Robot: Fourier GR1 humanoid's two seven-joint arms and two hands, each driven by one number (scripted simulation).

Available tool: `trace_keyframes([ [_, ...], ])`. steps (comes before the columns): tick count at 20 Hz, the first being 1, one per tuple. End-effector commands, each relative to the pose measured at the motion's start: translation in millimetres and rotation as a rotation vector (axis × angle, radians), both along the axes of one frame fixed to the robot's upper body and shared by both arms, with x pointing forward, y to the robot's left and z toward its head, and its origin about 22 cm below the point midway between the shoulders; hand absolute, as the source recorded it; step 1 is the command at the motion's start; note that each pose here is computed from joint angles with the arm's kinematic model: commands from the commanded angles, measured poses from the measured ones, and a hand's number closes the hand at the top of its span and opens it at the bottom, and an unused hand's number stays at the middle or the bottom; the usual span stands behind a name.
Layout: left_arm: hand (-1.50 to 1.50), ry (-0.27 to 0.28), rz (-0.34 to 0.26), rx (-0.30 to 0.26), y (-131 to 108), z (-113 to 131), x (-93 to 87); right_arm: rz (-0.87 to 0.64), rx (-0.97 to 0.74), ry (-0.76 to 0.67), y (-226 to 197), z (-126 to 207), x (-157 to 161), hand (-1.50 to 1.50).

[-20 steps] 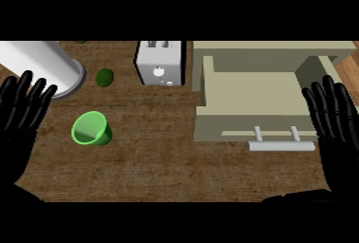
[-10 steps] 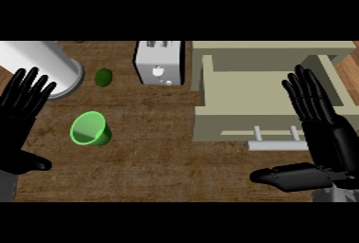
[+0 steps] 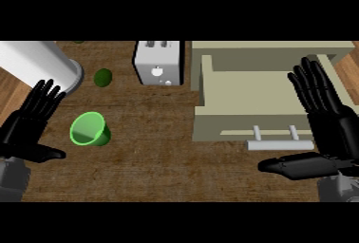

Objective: Pick up the cup, place it into the drawer and close the drawer

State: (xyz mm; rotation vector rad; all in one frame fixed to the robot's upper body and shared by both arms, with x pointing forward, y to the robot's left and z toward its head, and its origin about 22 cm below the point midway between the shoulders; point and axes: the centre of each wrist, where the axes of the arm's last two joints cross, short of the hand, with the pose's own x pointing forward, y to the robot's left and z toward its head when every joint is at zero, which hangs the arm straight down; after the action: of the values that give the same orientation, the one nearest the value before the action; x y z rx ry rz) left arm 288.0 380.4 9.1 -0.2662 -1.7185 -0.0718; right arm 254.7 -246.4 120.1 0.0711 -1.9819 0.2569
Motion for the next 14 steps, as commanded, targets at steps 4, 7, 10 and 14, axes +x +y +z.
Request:
trace_keyframes([
  [4, -1.5, 0.061, 0.058, 0.032, 5, -45, 13.3, 0.001, -0.013, -0.022, -2, 18, 15, -1.5],
  [7, -1.5, 0.085, 0.046, 0.063, 3, -74, -0.4, 0.003, 0.004, -0.02, 3, 5, 2, -1.5],
  [10, -1.5, 0.103, 0.08, 0.05, 30, -78, -13.1, -0.001, 0.0, -0.026, -10, 13, 10, -1.5],
  [14, -1.5, 0.095, 0.073, 0.057, 22, -93, -6.0, -0.001, -0.017, -0.02, -5, 23, 6, -1.5],
])
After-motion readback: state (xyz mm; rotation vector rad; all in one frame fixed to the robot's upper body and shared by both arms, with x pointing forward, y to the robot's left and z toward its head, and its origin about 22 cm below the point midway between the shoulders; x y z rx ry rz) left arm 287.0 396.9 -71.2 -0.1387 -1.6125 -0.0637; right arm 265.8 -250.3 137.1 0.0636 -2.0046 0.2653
